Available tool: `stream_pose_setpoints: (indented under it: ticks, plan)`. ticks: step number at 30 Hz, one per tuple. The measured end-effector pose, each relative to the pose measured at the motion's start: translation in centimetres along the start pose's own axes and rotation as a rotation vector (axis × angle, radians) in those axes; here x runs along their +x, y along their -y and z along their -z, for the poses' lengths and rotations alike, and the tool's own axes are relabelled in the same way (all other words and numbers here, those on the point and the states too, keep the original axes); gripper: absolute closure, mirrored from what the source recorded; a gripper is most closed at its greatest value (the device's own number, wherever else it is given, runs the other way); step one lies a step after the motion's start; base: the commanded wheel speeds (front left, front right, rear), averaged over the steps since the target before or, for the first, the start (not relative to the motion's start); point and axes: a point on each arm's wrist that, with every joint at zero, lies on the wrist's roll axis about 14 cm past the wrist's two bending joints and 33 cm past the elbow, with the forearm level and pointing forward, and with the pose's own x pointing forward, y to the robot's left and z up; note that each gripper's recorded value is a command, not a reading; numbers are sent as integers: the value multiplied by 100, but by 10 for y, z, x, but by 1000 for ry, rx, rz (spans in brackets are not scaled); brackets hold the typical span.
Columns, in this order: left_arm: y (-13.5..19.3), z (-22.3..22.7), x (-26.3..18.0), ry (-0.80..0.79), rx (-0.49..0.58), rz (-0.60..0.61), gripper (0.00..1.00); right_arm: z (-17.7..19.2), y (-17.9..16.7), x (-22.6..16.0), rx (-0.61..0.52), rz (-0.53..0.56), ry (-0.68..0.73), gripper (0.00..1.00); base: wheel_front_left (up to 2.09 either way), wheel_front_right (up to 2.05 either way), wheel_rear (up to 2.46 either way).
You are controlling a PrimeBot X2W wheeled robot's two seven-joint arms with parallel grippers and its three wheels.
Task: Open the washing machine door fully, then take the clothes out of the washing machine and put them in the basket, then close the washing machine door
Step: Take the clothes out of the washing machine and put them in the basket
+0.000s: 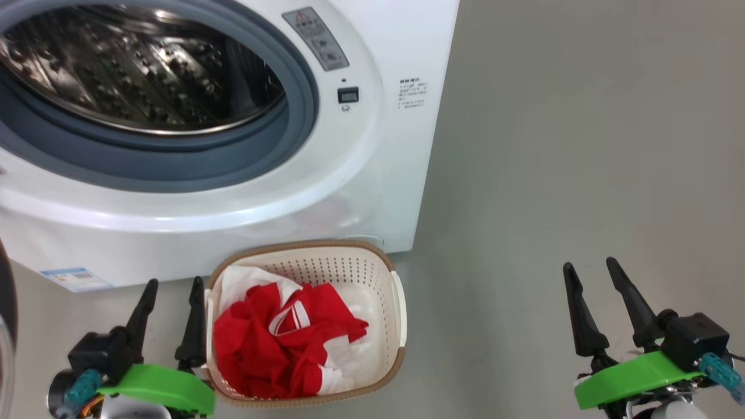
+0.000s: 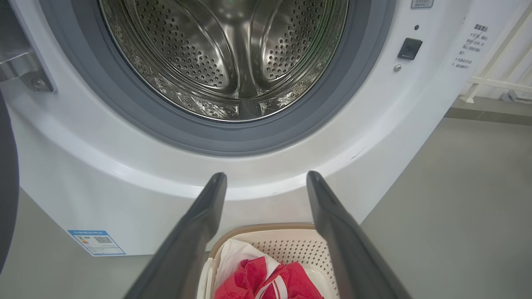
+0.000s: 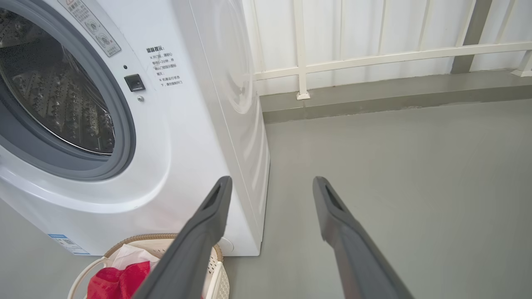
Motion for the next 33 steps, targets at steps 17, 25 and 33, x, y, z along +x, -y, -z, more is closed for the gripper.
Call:
stream_pose_setpoints:
  ticks: [17,25,33]
  plan:
    - [-3,-52,-45,172,29,-8,0,-13,10,-31,2,35,37,0,0,0,0]
    - [-12,-50,-61,173,29,-37,0,-15,12,-33,4,43,45,0,0,0,0]
    - [-13,-44,-65,161,14,-50,0,-16,14,-33,3,50,47,0,0,0,0]
